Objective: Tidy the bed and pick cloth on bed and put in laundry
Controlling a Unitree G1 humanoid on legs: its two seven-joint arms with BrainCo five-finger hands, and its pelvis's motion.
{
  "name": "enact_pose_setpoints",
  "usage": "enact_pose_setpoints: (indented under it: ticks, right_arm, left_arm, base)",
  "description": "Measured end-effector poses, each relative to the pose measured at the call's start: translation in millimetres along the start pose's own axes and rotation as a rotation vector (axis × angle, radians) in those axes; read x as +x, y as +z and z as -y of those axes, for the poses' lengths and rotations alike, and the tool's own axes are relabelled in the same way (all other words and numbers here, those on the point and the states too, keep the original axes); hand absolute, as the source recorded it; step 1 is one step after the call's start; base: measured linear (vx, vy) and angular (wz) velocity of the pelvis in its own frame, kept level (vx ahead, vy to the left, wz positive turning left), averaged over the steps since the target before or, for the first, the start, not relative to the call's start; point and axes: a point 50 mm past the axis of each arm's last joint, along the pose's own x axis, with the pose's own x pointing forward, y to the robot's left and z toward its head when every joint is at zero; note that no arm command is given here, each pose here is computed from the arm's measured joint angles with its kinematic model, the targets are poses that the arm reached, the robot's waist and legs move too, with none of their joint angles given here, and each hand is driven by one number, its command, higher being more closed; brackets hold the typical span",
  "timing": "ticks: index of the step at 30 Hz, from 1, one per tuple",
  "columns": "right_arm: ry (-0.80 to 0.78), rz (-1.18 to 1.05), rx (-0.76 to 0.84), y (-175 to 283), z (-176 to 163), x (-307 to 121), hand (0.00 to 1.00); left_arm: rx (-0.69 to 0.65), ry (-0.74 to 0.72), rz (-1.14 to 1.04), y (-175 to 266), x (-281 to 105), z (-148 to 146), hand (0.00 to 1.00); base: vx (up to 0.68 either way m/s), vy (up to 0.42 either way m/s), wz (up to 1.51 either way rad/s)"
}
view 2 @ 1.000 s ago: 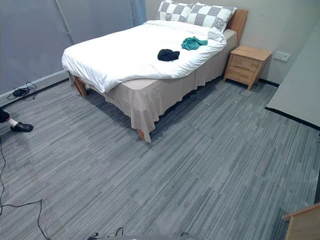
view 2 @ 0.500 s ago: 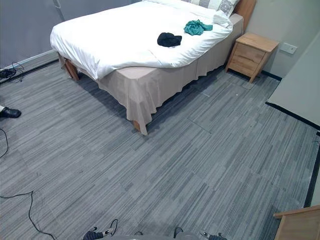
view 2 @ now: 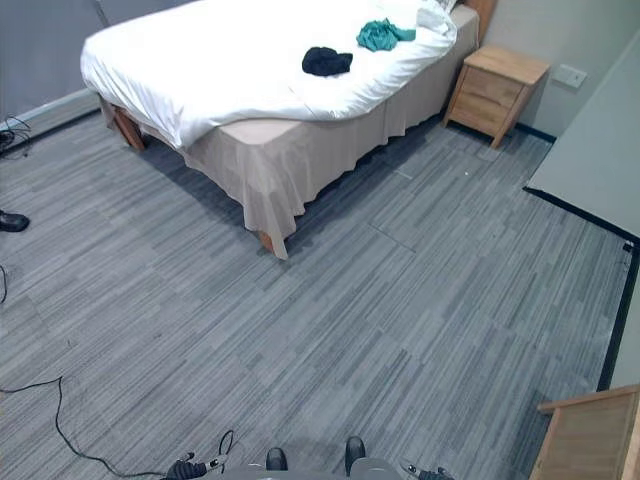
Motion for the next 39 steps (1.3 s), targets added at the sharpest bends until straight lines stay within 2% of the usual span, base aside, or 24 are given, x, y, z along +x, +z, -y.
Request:
enact_pose_setpoints:
  ticks: [4,8,12,16,18,21,27,31,35,39]
  right_arm:
    - [0.015,0.033,0.032,14.2,-7.7,0.8,0.00]
    - [0.018,0.038,0.084,16.3,-10.3,0.3,0.00]
    - [0.004,0.035,0.115,14.9,-4.7,0.7,0.00]
    - [0.008,0.011,0.144,7.7,-7.7,-0.5,0.00]
    - [-0.011,0.027,0.171,14.0,-0.9,1.1,0.00]
    - [-0.024,0.034,0.210,19.6,3.1,2.3,0.00]
    - [-0.011,0.078,0.120,34.0,-4.4,2.3,0.00]
    - [-0.006,0.115,0.125,54.2,-6.6,3.8,0.00]
    - [-0.017,0.085,0.113,39.6,-0.5,3.9,0.00]
    - [-0.002,0.033,0.071,17.0,-7.2,1.3,0.00]
  left_arm:
    - [-0.008,0.020,0.053,20.1,4.2,-8.2,0.00]
    - [-0.004,0.029,0.055,21.3,5.0,-12.7,0.00]
    - [-0.016,0.014,0.068,30.1,5.8,-6.8,0.00]
    - [-0.052,0.033,0.059,29.0,6.6,-11.9,0.00]
    - [-0.095,0.009,0.062,32.7,5.1,0.1,0.00]
    - [-0.131,0.008,0.063,34.1,4.5,2.5,0.00]
    - [-0.165,0.070,0.104,37.6,4.6,-16.9,0.00]
    - [-0.198,0.075,0.107,39.4,3.7,-13.4,0.00]
    - [-0.209,0.049,0.042,17.8,0.2,-1.4,0.00]
    - [-0.189,0.070,0.016,10.5,1.9,-11.7,0.00]
  base:
    - [0.11,-0.025,-0.12]
    - [0.16,-0.047,0.03]
    - [0.42,-0.115,0.33]
    - [0.68,-0.369,0.35]
    - [0.58,-0.350,-0.16]
    - [0.61,-0.540,-0.36]
    - [0.61,-0.290,-0.53]
    - [0.54,-0.001,-0.39]
    - [0.55,0.172,0.17]
    - [0.52,0.240,1.12]
